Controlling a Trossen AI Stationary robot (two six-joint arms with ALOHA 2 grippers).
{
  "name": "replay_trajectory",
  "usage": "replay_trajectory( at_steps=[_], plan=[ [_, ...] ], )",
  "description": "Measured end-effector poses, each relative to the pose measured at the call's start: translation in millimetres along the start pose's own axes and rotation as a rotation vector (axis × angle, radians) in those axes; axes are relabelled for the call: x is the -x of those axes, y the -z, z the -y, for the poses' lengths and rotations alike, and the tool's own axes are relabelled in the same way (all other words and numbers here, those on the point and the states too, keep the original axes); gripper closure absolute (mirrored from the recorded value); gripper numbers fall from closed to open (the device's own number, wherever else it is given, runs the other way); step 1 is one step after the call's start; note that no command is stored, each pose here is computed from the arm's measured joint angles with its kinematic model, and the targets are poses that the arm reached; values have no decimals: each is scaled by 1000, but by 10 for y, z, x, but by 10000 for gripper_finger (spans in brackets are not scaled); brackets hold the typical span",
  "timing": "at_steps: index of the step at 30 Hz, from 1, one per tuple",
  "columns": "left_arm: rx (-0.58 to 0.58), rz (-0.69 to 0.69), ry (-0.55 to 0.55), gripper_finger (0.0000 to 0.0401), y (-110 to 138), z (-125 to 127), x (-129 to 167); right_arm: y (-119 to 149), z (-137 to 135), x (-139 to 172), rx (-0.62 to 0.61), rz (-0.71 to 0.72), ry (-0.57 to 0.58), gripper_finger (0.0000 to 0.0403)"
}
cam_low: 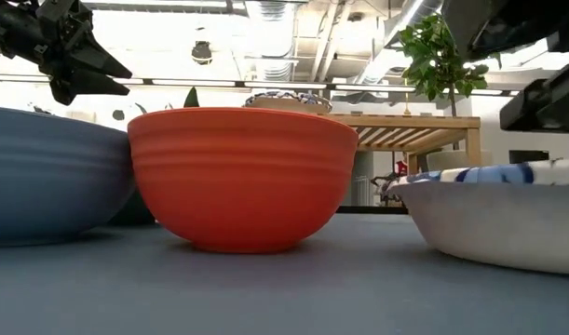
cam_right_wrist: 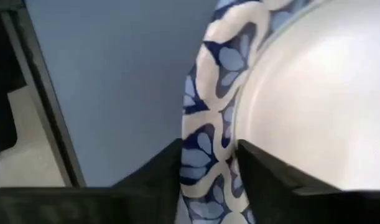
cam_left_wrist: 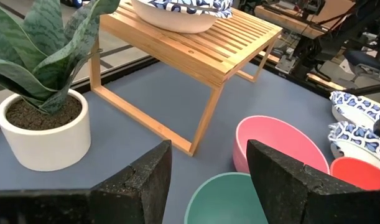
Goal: Place and stack bowls onto a shelf
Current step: Stack the white patterned bowl on top of the white patterned bowl on the shelf
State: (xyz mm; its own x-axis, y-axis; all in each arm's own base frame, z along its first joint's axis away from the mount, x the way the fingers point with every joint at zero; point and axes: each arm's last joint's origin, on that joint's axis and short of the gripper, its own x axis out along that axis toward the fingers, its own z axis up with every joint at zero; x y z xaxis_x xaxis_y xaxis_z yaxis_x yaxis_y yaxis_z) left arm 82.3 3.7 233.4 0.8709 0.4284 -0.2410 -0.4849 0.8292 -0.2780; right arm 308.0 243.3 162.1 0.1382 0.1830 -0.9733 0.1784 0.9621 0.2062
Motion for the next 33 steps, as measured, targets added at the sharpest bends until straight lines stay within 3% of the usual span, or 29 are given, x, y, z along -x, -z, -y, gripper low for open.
replay_trajectory(
  at_steps=[4,6,15,22,28,33],
  plan=[
    [0,0,0,208,0,0,0,-7,68,98,0,-18,25,356],
    [0,0,0,208,0,0,0,-16,90,152,23,-16,25,383],
    [0,0,0,208,0,0,0,-114,262,868,77,34,79,383],
    [-6,0,0,208,0,0,0,-255,511,1662,159,261,101,383],
    [-25,0,1,208,0,0,0,-521,913,2298,289,522,287,383],
    [-29,0,0,208,0,0,0,-806,1375,2691,366,621,400,383]
  ],
)
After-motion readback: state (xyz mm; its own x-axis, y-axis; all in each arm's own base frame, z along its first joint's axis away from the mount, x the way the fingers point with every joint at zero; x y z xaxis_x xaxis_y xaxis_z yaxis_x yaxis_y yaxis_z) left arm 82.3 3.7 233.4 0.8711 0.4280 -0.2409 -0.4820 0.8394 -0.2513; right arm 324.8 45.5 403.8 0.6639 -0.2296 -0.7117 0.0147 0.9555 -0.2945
